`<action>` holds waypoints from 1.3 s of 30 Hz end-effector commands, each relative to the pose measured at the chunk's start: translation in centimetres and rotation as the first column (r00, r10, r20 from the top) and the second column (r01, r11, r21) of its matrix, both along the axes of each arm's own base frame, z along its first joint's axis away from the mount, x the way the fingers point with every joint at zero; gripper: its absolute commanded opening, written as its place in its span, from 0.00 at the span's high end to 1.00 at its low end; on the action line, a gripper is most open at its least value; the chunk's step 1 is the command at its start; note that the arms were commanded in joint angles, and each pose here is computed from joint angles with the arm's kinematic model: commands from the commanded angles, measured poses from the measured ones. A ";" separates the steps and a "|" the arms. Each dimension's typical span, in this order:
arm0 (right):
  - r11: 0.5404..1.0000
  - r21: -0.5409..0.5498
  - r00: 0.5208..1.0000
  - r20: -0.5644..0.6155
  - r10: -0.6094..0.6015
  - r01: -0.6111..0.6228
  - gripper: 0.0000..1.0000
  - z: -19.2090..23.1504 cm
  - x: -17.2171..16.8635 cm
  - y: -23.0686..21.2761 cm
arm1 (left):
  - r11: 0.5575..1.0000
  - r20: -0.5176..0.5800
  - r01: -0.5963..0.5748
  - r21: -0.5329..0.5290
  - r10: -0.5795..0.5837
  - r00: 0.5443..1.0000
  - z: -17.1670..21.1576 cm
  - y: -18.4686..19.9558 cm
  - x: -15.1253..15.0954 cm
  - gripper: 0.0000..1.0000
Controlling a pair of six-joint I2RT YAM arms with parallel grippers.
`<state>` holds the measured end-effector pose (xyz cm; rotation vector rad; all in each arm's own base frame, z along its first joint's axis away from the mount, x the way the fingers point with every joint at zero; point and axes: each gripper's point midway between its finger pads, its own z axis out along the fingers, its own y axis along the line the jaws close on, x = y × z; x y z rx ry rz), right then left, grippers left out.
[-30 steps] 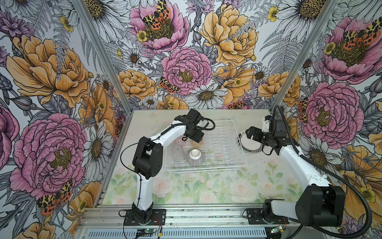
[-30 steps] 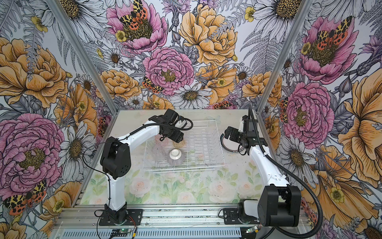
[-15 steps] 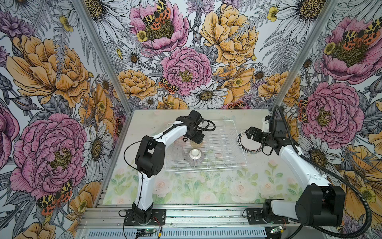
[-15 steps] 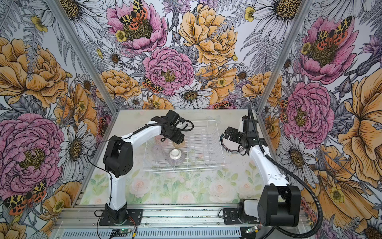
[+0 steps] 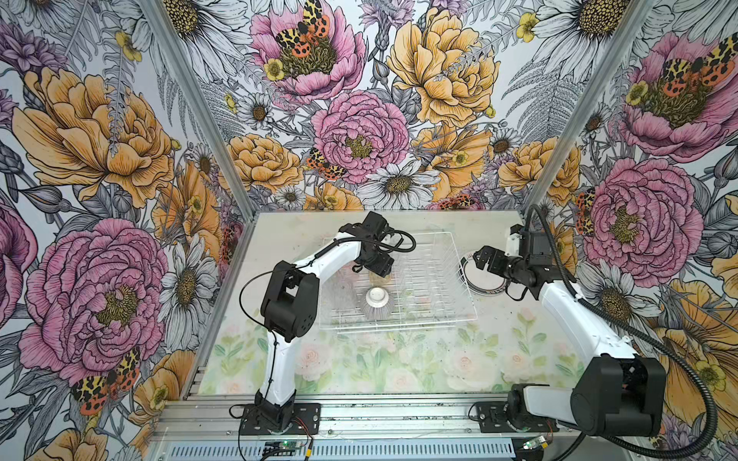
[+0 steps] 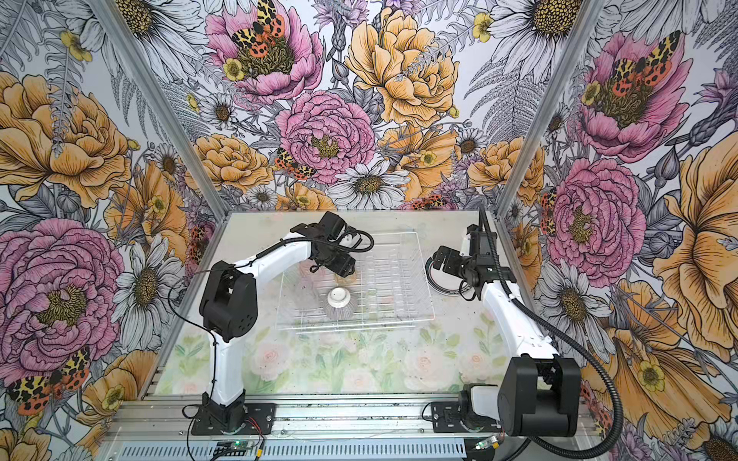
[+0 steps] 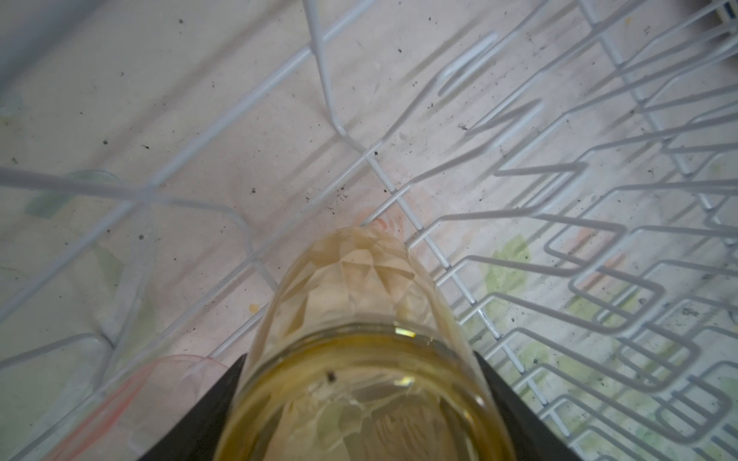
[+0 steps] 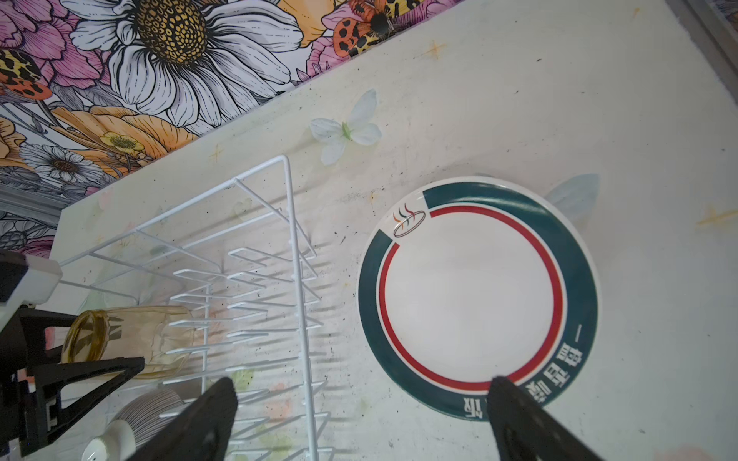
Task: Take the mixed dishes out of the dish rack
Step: 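Grasp the yellow glass with the left gripper and lift it from the rack, then hold the yellow glass out with the left gripper while the right grasps it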
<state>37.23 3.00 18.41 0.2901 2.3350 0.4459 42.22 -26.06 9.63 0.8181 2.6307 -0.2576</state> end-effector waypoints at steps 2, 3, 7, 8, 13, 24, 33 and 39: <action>0.993 0.064 0.994 0.046 0.097 -0.100 0.01 0.8 0.2 2.1 | 0.998 -0.004 0.011 -0.061 -0.012 1.000 1.5 -0.1 0.0 0.58; 0.990 0.077 0.992 0.050 0.112 -0.115 0.01 1.0 0.2 2.4 | 0.997 -0.002 0.012 -0.074 -0.013 1.000 1.9 -0.1 0.0 0.58; 0.976 0.129 0.982 0.086 0.168 -0.178 0.12 1.9 -0.1 3.7 | 0.992 0.006 0.017 -0.129 -0.016 1.000 3.6 0.0 -0.1 0.59; 0.971 0.140 0.979 0.097 0.180 -0.193 0.18 2.2 -0.2 4.0 | 0.991 0.008 0.016 -0.136 -0.015 1.000 3.9 0.1 -0.1 0.59; 0.944 0.185 0.958 0.144 0.249 -0.273 0.42 3.5 -1.0 5.6 | 0.972 0.037 0.037 -0.230 -0.030 0.999 7.1 0.0 -0.4 0.60; 0.797 0.326 0.854 0.310 0.418 -0.509 0.67 7.0 -3.2 11.2 | 0.877 0.073 0.134 -0.462 -0.113 0.991 13.3 -1.6 -2.5 0.60; 0.519 0.500 0.718 0.540 0.439 -0.693 0.58 11.4 -4.7 15.9 | 0.702 0.131 0.255 -0.665 -0.227 0.965 18.7 -4.2 -5.3 0.60; 0.463 0.523 0.699 0.548 0.460 -0.715 0.55 11.3 -5.0 17.9 | 0.600 0.163 0.294 -0.744 -0.264 0.951 20.7 -5.0 -6.1 0.60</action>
